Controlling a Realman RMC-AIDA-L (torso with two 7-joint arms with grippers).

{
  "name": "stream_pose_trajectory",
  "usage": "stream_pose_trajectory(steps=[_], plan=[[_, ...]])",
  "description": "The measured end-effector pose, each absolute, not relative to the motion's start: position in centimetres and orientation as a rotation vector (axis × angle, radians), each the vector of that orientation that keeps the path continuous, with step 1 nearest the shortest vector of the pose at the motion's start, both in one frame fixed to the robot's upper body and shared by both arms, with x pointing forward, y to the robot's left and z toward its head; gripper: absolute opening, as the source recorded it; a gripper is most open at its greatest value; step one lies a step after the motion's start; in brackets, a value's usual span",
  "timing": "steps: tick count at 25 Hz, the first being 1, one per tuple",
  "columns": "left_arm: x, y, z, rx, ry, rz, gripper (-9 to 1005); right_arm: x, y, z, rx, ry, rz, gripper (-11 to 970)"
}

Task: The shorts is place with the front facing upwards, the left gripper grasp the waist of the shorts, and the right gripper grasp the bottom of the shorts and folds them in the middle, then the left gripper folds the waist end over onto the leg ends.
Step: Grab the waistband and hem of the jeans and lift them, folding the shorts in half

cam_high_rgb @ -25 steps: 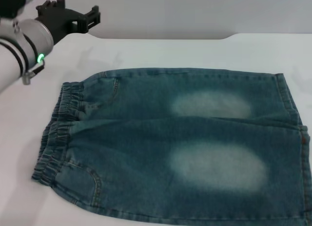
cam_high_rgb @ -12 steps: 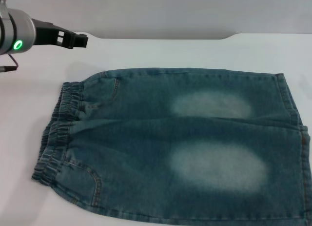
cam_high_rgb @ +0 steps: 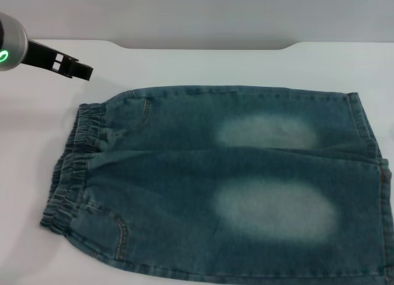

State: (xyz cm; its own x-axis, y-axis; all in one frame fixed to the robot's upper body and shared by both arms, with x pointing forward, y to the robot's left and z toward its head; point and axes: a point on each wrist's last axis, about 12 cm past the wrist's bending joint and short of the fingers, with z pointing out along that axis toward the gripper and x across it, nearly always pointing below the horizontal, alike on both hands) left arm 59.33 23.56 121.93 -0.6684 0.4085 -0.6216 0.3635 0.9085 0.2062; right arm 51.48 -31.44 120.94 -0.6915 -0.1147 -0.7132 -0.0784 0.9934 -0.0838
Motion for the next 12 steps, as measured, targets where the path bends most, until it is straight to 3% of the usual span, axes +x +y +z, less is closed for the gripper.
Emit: stream_pose_trajectory(steps=[12], plan=[[58.0,23.5,120.9,0.646,2.614,0.091,835,49.6,-31.6,120.7,-0.113,2.496,-0.110,766]])
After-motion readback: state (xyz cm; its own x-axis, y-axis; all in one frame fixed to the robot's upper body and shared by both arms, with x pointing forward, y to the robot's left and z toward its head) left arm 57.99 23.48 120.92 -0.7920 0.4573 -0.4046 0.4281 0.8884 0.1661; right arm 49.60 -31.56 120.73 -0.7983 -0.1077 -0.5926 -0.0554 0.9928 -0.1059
